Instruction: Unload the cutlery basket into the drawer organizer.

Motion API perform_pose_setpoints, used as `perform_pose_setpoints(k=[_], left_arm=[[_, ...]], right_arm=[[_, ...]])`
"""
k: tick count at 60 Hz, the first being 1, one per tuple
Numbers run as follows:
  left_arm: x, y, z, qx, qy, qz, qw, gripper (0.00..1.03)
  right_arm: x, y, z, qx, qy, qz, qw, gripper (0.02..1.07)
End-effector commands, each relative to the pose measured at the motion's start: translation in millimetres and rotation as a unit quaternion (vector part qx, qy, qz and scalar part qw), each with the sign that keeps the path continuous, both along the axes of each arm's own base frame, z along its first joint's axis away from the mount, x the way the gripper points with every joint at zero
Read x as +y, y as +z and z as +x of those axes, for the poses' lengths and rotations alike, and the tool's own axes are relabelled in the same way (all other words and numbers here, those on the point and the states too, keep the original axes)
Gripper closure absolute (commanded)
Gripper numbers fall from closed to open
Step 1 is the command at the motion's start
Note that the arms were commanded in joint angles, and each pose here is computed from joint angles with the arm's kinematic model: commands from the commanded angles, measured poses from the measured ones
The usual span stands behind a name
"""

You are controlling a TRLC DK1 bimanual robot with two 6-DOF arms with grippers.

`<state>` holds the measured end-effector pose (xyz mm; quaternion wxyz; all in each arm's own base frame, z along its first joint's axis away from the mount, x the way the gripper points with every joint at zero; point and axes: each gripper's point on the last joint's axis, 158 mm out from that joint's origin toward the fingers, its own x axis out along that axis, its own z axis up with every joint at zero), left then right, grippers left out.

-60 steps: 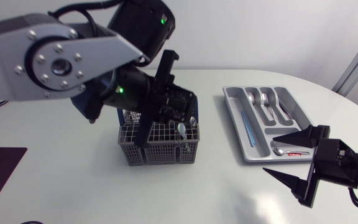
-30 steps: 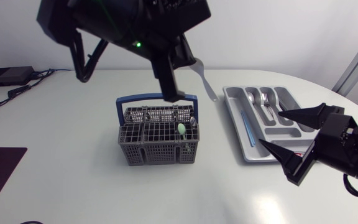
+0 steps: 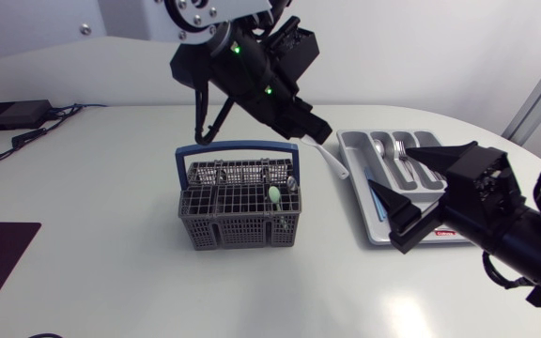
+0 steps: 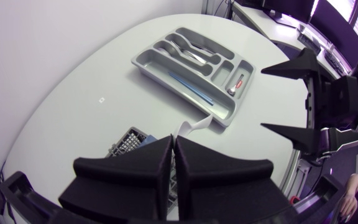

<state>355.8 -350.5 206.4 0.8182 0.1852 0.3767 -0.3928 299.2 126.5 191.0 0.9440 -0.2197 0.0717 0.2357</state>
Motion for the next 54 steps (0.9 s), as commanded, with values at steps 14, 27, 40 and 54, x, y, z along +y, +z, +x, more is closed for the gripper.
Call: perform_pose_setpoints(k=[14, 27, 40, 54], left_arm=[[-34, 16, -15, 0.030, 0.004, -0.045, 0.999, 1.00], [-39, 10, -28, 0.053, -0.001, -0.038, 0.998, 1.00], [-42, 5, -39, 0.075, -0.006, -0.038, 0.996, 1.00], [-42, 0, -43, 0.082, -0.007, -0.034, 0.996, 1.00]], right_arm=[[17, -16, 10, 0.017, 0.001, -0.011, 1.000, 0.22], [19, -10, 16, -0.017, -0.019, -0.039, 0.999, 0.30], [27, -16, 21, -0.028, -0.021, -0.061, 0.998, 0.42], [30, -17, 21, -0.039, -0.024, -0.081, 0.996, 0.64]])
